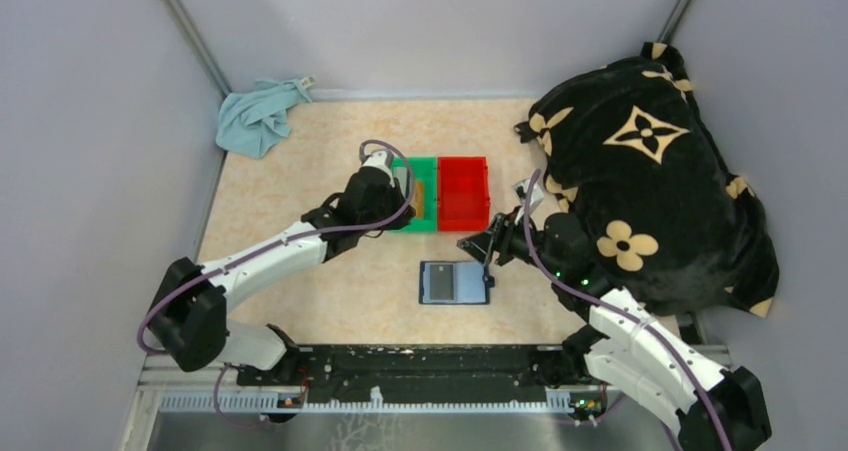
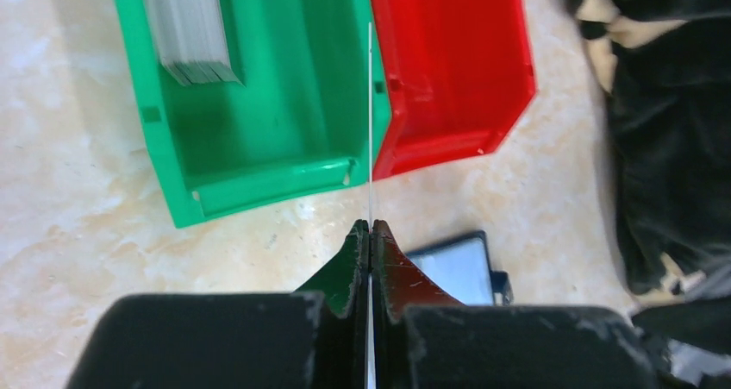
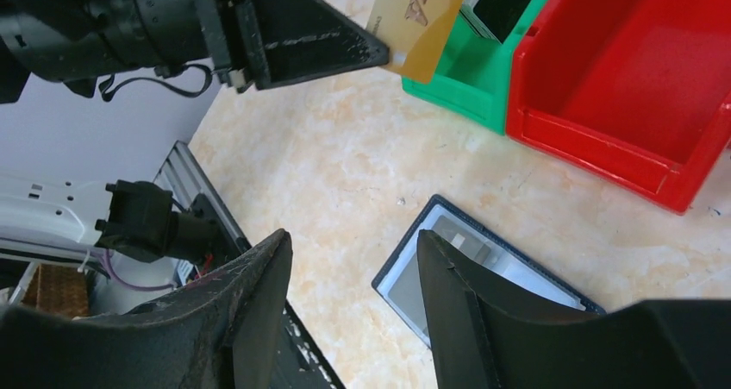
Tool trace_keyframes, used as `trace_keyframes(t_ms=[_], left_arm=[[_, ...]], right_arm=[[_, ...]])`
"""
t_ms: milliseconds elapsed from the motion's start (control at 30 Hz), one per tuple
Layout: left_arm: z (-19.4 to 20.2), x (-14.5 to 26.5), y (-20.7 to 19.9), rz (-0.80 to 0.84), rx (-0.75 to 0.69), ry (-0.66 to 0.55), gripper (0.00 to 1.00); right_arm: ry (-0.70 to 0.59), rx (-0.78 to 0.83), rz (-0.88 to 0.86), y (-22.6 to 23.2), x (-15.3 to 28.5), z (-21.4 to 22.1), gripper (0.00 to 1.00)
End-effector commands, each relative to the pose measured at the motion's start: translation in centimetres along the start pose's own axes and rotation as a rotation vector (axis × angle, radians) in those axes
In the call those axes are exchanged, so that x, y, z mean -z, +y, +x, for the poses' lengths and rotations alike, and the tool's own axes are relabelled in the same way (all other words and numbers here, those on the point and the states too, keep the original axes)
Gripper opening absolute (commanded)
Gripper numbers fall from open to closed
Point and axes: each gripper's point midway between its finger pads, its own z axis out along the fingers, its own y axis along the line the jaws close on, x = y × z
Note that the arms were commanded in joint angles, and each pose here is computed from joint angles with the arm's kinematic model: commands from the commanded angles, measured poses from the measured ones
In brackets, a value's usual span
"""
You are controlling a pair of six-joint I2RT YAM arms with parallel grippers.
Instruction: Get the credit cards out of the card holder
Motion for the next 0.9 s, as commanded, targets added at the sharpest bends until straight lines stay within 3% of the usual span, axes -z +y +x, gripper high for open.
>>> trace_keyframes(t_ms=[0,233,867], left_arm=[[-1.2,-1.4,1.9,-0.146,-0.049,-0.013,0.0],[-1.5,-4.7,3.4,-0.295,-0.111,0.033,0.0],[-3.3,-9.8,4.3,-0.434,-0.242,0.051,0.0]], right_arm=[[-0.037,0.034,0.013,-0.1,0.6,-0.9,0.56],[-0.038,0.031,0.046,-1.0,1.0,-0.3,0.55],[-0.024,0.075,0.098,-2.1,1.4,-0.7,0.52]])
